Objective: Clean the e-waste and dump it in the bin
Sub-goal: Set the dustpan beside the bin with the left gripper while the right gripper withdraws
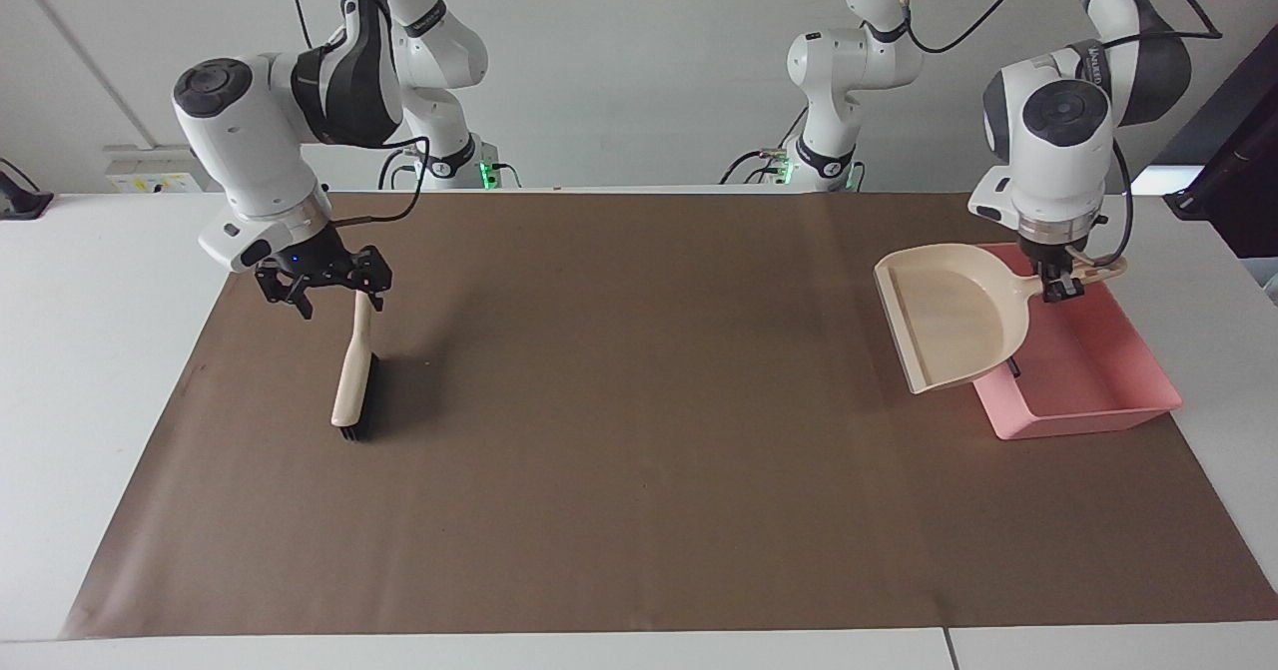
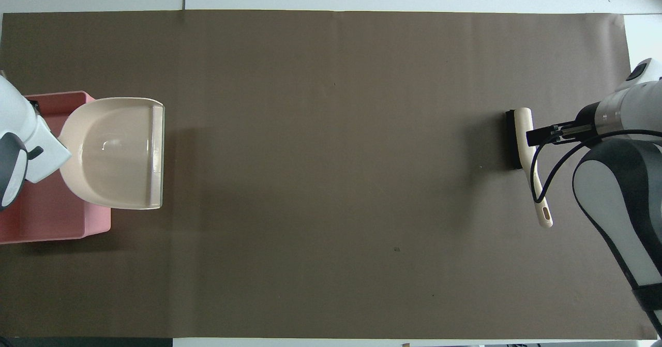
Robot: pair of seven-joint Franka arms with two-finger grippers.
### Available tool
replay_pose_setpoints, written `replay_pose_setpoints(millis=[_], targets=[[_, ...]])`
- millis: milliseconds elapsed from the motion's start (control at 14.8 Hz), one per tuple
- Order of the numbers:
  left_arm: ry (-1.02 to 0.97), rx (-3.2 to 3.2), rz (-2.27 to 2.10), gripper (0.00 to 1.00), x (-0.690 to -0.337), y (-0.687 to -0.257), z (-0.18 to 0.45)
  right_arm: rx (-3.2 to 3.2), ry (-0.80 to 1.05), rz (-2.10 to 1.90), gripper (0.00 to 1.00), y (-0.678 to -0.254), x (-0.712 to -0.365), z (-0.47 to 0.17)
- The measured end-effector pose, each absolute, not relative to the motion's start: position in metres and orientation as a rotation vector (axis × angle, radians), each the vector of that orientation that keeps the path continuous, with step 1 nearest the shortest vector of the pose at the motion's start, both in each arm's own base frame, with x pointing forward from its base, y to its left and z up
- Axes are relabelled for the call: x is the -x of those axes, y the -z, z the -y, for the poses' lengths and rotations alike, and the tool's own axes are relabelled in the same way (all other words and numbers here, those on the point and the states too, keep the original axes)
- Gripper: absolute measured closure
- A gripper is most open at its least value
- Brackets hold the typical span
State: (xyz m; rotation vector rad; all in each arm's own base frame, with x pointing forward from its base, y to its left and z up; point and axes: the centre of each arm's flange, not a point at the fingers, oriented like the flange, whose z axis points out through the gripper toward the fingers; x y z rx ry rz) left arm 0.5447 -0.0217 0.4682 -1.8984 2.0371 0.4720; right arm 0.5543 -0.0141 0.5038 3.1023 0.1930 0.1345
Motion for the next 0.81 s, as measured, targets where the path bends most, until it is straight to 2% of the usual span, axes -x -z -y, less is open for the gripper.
replay_pose_setpoints(millis=[270,540,810], targets=[[-0.421,1.882,-2.097,0.67,-0.520,-0.409,0.082,-3.104,-0.172,0.002,0.00,-0.569,-0.559,0.018],[-0.412,1.892,-2.134,0.67,-0.497,-0.368,0.103,-3.104,-0.080,0.233,0.00,-0.626,-0.546,0.024],[-0.401,1.907,-2.166,0.67,-0.491,-0.361,0.118,-3.093,0.014,0.358,0.00,-0.631,-0.537,0.036]])
